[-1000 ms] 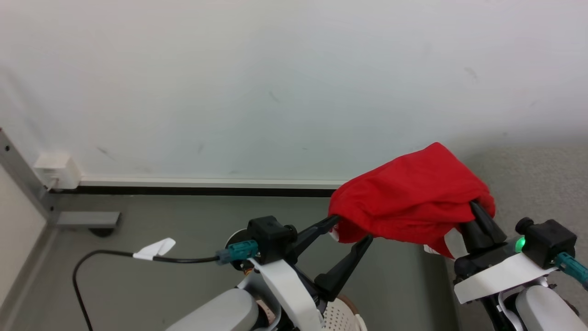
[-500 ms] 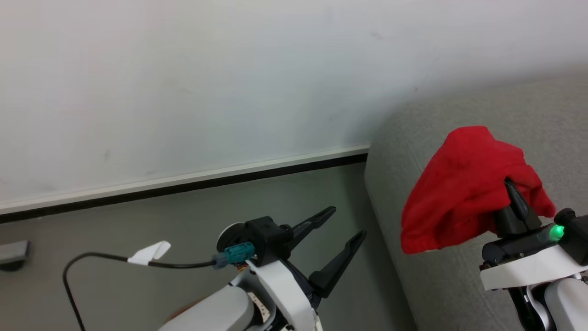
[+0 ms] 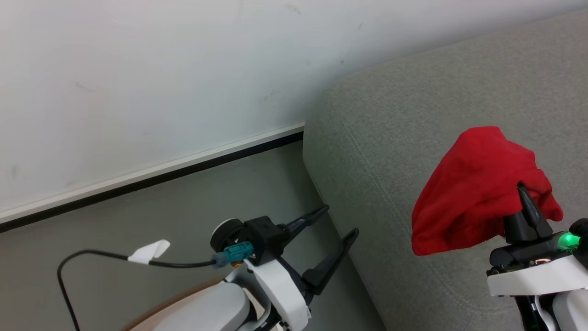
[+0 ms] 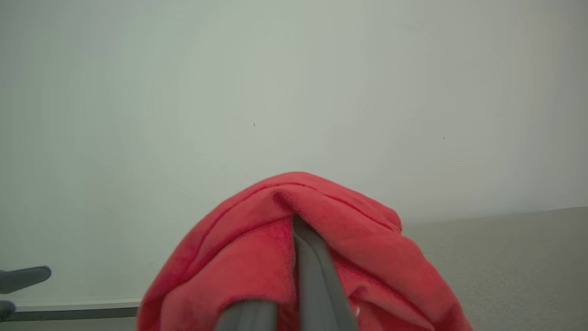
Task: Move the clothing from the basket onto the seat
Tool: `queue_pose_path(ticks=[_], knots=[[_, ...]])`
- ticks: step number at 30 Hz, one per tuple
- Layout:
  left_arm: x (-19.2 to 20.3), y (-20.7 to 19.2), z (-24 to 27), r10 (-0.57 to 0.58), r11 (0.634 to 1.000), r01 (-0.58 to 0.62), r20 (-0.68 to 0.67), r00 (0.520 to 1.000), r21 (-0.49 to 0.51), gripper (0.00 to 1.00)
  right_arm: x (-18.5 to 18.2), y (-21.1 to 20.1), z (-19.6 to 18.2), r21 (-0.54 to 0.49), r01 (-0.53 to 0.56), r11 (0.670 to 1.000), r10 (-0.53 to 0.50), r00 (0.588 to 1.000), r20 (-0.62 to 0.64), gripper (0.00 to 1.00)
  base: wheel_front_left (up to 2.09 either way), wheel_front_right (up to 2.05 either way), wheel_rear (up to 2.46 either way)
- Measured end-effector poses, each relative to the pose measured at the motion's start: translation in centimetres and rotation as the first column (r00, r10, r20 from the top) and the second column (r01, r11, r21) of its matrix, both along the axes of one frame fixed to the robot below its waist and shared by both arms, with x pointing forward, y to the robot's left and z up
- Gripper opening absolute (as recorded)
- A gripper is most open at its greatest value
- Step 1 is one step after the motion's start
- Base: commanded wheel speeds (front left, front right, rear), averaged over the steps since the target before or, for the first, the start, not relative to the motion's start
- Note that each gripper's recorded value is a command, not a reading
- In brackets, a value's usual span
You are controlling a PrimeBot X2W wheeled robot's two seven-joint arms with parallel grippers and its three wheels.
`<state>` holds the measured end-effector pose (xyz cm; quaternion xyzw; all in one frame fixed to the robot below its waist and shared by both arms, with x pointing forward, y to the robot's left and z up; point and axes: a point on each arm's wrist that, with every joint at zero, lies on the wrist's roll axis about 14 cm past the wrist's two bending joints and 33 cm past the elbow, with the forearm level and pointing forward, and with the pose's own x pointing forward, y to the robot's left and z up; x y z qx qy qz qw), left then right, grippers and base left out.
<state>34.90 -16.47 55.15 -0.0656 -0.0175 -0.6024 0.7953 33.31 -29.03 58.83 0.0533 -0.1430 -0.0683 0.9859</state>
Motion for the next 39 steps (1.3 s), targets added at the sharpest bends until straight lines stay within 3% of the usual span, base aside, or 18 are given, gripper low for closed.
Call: queue_pose_path(ticks=[12, 28, 35, 39], knots=[[0.8, -1.2, -1.5, -0.035, 0.999, 0.035, -0.024, 0.999, -0.001, 1.0, 0.3, -2.1, 0.3, 0.045, 0.063, 0.997, -0.063, 0.998, 0.011, 0.0, 0.0, 0.0, 0.0], [8.2, 2.4, -6.9, 0.082, 0.996, -0.076, -0.1, 0.992, 0.056, 1.0, 10.8, -8.3, 0.2, 0.014, 0.109, 0.994, -0.108, 0.994, -0.033, 0.0, 0.0, 0.0, 0.0], [11.2, 4.1, -10.5, 0.138, 0.988, -0.126, -0.143, 0.98, 0.091, 1.0, 16.5, -10.5, -2.9, -0.014, 0.123, 0.992, -0.124, 0.985, -0.118, 0.0, 0.0, 0.0, 0.0], [12.3, 4.9, -12.5, 0.167, 0.983, -0.15, -0.176, 0.97, 0.105, 1.0, 18.5, -11.6, -7.0, -0.012, 0.149, 0.989, -0.148, 0.965, -0.217, 0.0, 0.0, 0.0, 0.0]])
